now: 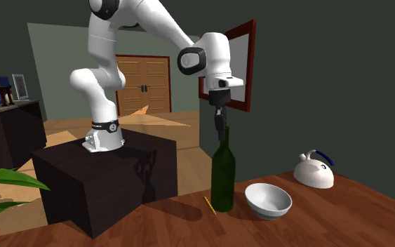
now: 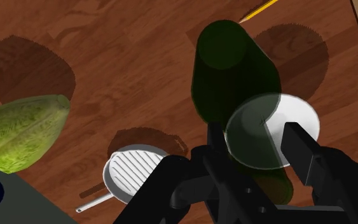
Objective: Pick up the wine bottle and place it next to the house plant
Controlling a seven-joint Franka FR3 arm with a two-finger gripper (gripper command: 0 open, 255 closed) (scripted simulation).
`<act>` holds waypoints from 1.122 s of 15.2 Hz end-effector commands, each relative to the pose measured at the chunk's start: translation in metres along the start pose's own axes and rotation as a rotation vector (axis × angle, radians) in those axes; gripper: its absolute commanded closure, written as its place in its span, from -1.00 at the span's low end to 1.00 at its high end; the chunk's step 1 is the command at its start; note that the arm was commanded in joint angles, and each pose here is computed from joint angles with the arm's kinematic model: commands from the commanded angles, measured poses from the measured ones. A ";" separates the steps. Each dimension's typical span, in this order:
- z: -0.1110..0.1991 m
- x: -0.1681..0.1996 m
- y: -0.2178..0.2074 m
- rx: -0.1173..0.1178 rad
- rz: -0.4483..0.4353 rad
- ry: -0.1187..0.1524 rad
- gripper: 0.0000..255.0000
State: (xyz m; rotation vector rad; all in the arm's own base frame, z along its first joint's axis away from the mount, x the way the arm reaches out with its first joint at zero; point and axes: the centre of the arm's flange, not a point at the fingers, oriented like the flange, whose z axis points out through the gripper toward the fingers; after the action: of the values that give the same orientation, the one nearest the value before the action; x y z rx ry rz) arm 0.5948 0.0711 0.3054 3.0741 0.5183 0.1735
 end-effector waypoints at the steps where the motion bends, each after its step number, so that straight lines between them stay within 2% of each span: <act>1: -0.010 0.001 0.001 0.000 0.000 0.000 1.00; 17: -0.094 0.010 0.004 0.000 0.000 0.000 1.00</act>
State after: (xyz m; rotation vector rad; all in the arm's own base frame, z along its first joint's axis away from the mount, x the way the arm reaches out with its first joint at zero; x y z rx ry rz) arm 0.5947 0.0701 0.3939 3.0740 0.5186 0.1735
